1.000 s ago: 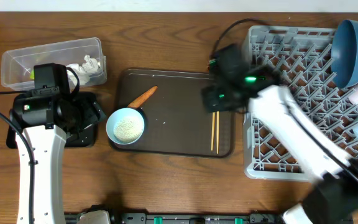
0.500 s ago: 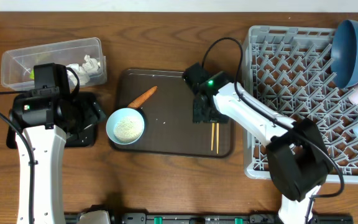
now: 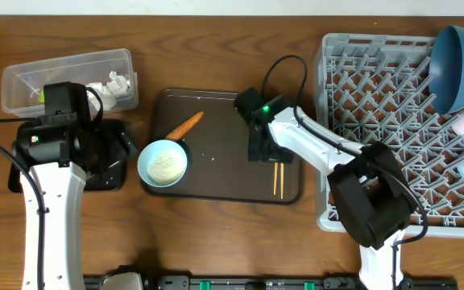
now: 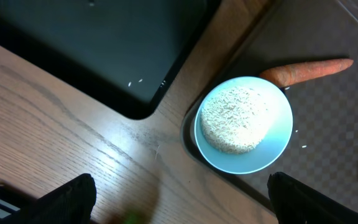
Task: Sort waste into correct bins and load items into the dishwasher rack
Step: 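Move the right gripper to the tray and grasp one wooden chopstick, then carry the chopstick right and drop it into the dish rack, then return the right gripper to the tray and grasp the second chopstick, then carry the second chopstick into the dish rack and release it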
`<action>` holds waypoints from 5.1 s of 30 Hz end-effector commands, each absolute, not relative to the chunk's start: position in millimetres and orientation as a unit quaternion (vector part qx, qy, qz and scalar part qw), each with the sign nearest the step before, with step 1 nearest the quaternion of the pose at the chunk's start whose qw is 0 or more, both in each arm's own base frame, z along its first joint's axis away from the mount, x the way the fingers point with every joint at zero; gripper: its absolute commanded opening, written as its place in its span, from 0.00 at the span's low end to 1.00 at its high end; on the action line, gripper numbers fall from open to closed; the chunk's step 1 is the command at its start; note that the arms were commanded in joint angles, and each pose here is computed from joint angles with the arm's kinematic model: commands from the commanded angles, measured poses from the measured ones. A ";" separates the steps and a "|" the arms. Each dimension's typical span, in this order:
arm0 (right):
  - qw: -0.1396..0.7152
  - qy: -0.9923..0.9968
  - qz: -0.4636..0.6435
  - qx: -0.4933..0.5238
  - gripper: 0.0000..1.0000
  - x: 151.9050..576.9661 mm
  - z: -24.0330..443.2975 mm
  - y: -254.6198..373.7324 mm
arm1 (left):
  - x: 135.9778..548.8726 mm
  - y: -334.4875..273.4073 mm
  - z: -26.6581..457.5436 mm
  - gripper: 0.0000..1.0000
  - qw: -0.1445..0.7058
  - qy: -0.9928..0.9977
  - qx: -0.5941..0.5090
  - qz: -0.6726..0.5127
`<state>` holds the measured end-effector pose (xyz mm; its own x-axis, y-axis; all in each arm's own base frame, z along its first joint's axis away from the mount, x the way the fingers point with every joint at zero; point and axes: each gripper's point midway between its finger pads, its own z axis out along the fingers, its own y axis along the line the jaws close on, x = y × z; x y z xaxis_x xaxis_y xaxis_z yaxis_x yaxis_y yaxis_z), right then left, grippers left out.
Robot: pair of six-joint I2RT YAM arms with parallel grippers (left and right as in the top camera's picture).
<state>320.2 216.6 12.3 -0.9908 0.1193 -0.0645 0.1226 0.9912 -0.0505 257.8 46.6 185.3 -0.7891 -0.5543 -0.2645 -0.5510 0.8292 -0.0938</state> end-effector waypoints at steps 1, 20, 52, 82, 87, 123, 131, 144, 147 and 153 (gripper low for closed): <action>0.033 0.997 -0.030 0.063 0.59 318.3 10.5 220.3 | 257.6 46.5 185.7 0.91 0.139 0.945 -0.297 -0.009; 0.027 0.997 -0.046 0.057 0.57 316.3 -8.4 222.1 | 256.8 46.3 185.4 0.91 0.137 0.945 -0.298 -0.008; 0.027 0.997 -0.039 0.064 0.01 319.5 14.0 210.5 | 255.9 46.2 185.1 0.91 0.135 0.945 -0.298 -0.008; 0.032 0.999 -0.028 0.005 0.06 300.2 91.2 68.4 | 255.9 46.2 185.2 0.91 0.135 0.945 -0.298 -0.008; 0.017 1.000 -0.014 0.005 0.09 290.0 70.6 71.6 | 255.9 46.2 185.2 0.91 0.135 0.945 -0.298 -0.008; 0.054 0.999 -0.001 -0.003 0.49 341.0 17.6 185.9 | 255.1 46.0 184.9 0.91 0.134 0.945 -0.298 -0.008; 0.032 0.999 -0.014 0.002 0.43 336.9 -4.3 183.9 | 255.1 46.1 185.0 0.91 0.134 0.945 -0.298 -0.008; 0.029 1.000 -0.004 -0.006 0.02 332.5 -4.3 194.0 | 255.0 46.0 184.8 0.91 0.133 0.945 -0.298 -0.008; 0.032 0.999 0.000 -0.009 0.01 332.4 -2.4 197.2 | 254.9 46.0 184.8 0.91 0.133 0.945 -0.298 -0.008; 0.061 0.998 0.021 -0.011 0.01 340.8 32.5 200.8 | 255.0 46.0 184.9 0.91 0.133 0.945 -0.298 -0.008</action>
